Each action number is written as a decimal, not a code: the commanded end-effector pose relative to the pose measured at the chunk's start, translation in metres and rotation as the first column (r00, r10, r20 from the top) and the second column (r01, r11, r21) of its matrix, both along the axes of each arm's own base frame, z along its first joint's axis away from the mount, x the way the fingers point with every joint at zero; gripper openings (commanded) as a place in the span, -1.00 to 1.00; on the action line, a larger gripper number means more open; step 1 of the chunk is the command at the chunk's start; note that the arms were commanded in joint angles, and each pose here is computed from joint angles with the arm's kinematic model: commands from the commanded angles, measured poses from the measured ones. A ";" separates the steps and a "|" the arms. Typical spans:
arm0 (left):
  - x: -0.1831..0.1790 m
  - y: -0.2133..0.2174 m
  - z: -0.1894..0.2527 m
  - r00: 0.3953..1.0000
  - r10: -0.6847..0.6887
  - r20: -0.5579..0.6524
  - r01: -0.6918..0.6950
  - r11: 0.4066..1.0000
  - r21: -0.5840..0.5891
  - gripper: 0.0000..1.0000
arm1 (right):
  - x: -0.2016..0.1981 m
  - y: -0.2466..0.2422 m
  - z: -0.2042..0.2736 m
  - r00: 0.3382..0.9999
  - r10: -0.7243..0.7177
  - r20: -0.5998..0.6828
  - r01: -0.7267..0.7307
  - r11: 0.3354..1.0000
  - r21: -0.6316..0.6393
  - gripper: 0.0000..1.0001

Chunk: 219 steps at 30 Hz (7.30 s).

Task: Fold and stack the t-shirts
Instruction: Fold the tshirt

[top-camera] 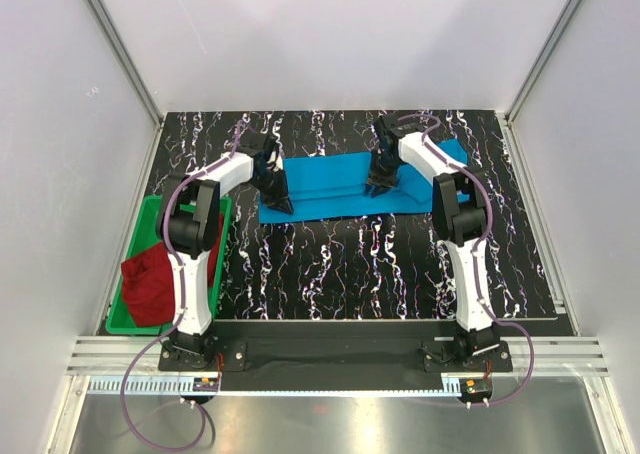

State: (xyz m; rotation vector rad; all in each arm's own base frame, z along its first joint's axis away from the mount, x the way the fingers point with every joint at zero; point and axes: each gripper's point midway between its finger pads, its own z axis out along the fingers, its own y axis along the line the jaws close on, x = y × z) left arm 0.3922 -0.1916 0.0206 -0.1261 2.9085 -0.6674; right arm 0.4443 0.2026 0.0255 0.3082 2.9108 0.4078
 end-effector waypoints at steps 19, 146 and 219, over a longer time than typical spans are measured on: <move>0.019 -0.003 0.034 0.997 -0.009 0.081 0.010 1.000 -0.011 -0.56 | 0.043 -0.017 0.067 0.976 0.057 0.212 -0.032 0.993 -0.117 -0.26; -0.009 -0.337 0.069 0.976 0.045 0.214 0.099 0.782 -0.616 0.01 | -0.005 -0.261 0.042 0.836 -0.538 0.107 0.512 0.835 0.201 0.25; 0.034 -0.339 0.099 0.983 0.131 0.130 0.006 0.682 -0.732 -0.82 | 0.028 -0.254 0.033 0.791 -0.609 0.058 0.553 0.752 0.358 -0.93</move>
